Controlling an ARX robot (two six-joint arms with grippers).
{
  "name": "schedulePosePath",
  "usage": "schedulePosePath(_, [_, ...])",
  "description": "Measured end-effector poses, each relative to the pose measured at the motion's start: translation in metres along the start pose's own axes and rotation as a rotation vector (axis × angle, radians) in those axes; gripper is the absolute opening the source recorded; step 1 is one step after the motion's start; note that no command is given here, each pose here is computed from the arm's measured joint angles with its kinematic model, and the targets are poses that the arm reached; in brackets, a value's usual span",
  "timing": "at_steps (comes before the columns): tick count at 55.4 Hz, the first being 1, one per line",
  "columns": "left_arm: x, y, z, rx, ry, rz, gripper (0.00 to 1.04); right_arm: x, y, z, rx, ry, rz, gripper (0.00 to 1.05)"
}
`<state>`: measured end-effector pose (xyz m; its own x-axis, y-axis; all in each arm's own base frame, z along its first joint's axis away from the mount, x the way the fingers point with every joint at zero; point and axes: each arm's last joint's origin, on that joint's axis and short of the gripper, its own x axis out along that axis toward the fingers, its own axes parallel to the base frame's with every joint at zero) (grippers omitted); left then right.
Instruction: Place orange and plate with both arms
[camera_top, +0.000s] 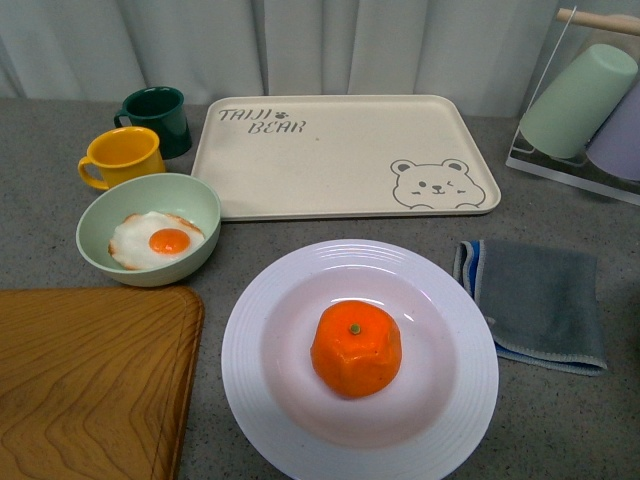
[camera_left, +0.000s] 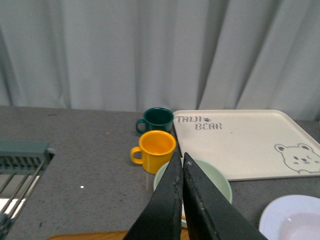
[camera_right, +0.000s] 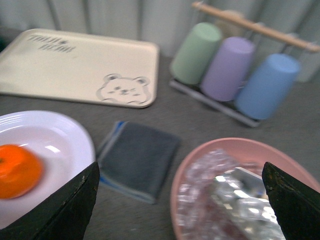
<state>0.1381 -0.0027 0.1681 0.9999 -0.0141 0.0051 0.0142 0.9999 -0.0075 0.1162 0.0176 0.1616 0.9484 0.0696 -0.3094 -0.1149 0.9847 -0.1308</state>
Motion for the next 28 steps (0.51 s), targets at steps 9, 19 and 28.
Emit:
schedulePosePath(9, [-0.007,0.002,0.003,0.000,-0.008,0.011,0.04,0.031,0.017,0.012,0.233,0.187,0.262,0.95])
schedulePosePath(19, [-0.013,0.002,0.004,0.000,-0.013,0.013,0.04,0.063,0.026,-0.002,0.506,0.482,0.416,0.95])
schedulePosePath(28, [-0.019,0.002,0.005,0.000,-0.015,0.012,0.04,0.094,0.023,-0.019,0.730,0.658,0.435,0.95])
